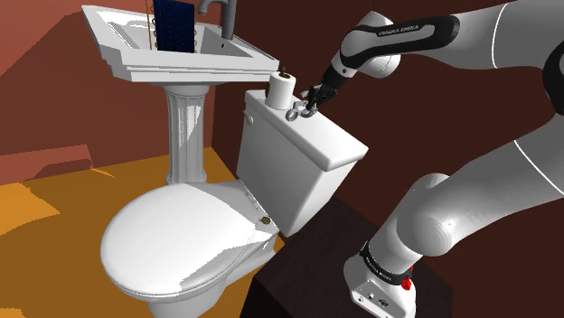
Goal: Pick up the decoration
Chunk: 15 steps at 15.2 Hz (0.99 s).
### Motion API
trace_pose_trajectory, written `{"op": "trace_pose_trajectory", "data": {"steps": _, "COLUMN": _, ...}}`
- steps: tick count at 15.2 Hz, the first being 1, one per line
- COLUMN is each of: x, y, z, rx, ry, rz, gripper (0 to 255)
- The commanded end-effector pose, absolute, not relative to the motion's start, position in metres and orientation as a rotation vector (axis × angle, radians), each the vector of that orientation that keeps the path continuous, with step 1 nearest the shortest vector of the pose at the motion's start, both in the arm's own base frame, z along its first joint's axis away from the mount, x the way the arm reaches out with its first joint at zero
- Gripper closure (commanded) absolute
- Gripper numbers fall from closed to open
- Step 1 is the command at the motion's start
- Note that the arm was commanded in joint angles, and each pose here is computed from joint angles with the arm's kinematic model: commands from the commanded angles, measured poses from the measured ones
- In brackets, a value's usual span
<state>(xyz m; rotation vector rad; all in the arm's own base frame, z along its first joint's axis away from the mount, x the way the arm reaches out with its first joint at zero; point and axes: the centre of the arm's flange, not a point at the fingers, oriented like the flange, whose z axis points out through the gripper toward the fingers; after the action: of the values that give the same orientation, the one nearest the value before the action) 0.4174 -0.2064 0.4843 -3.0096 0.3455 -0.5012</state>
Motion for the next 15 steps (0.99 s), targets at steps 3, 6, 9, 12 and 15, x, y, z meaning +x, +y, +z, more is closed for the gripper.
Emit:
{"op": "trace_pose_trajectory", "data": {"steps": 3, "x": 0.418, "y": -0.207, "z": 0.489, "rx": -3.01, "ry": 0.345, "rz": -0.501, "gripper": 255}}
{"op": "trace_pose_trajectory", "data": {"steps": 6, "x": 0.418, "y": -0.207, "z": 0.505, "rx": -3.01, "ry": 0.345, "rz": -0.501, "gripper": 255}}
{"op": "trace_pose_trajectory", "data": {"steps": 9, "x": 0.418, "y": -0.207, "z": 0.521, "rx": -3.01, "ry": 0.345, "rz": -0.501, "gripper": 255}}
{"op": "trace_pose_trajectory", "data": {"steps": 12, "x": 0.418, "y": -0.207, "z": 0.536, "rx": -3.01, "ry": 0.345, "rz": -0.501, "gripper": 255}}
{"op": "trace_pose_trajectory", "data": {"steps": 15, "x": 0.418, "y": -0.207, "z": 0.552, "rx": -3.01, "ry": 0.345, "rz": -0.501, "gripper": 255}}
